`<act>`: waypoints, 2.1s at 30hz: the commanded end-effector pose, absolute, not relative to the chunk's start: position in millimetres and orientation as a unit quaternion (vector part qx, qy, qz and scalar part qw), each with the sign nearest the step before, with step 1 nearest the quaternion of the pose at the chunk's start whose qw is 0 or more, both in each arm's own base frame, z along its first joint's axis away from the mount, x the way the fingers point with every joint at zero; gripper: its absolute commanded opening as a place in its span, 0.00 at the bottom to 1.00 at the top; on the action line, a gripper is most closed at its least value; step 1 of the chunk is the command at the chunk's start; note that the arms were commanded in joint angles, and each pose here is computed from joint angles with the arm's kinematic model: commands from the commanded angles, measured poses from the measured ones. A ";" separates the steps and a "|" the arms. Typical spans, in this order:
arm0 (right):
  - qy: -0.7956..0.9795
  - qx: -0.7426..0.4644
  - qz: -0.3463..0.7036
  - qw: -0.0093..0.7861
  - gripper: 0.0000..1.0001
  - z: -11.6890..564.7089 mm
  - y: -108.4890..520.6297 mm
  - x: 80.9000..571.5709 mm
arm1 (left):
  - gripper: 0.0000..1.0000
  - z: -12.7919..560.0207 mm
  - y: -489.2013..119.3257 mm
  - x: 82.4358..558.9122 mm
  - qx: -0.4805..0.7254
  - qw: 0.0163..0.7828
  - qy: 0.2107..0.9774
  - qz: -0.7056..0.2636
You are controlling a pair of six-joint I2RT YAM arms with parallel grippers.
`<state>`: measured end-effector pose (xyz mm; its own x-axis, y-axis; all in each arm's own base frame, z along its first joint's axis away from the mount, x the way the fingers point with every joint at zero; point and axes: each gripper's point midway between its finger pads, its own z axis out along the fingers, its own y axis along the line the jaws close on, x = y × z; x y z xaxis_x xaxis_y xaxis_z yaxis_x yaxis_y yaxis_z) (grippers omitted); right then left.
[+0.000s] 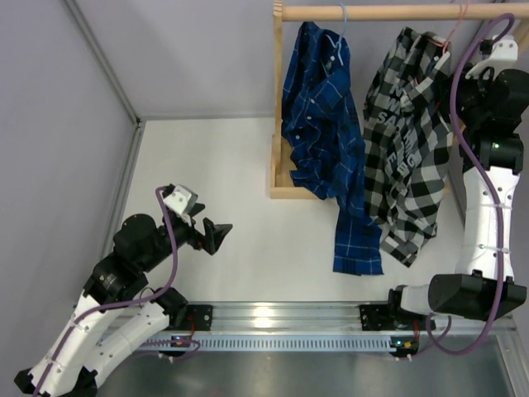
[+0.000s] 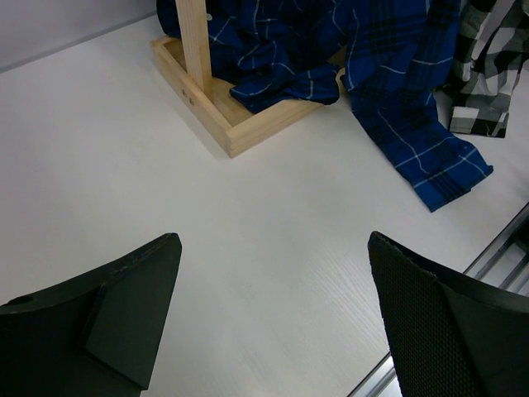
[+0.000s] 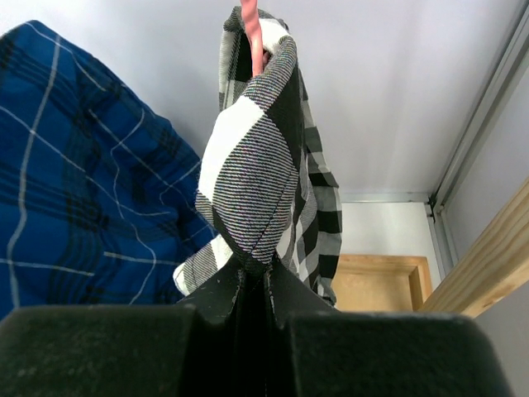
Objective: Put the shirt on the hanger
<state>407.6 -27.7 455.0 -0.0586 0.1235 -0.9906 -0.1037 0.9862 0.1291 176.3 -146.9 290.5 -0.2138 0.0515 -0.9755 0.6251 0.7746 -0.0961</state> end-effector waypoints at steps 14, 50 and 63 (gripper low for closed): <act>0.697 0.021 0.030 0.716 0.85 459.1 -44.2 393.4 | 0.98 289.1 -108.1 224.4 0.109 0.609 0.765 -0.180; 0.719 -0.016 0.016 0.695 0.99 331.0 -0.5 138.1 | 0.98 272.4 -18.9 212.1 -0.085 0.650 0.752 -0.066; 0.728 -0.008 0.015 0.685 0.99 328.6 1.2 152.2 | 0.98 271.3 -20.8 214.3 -0.078 0.648 0.754 -0.066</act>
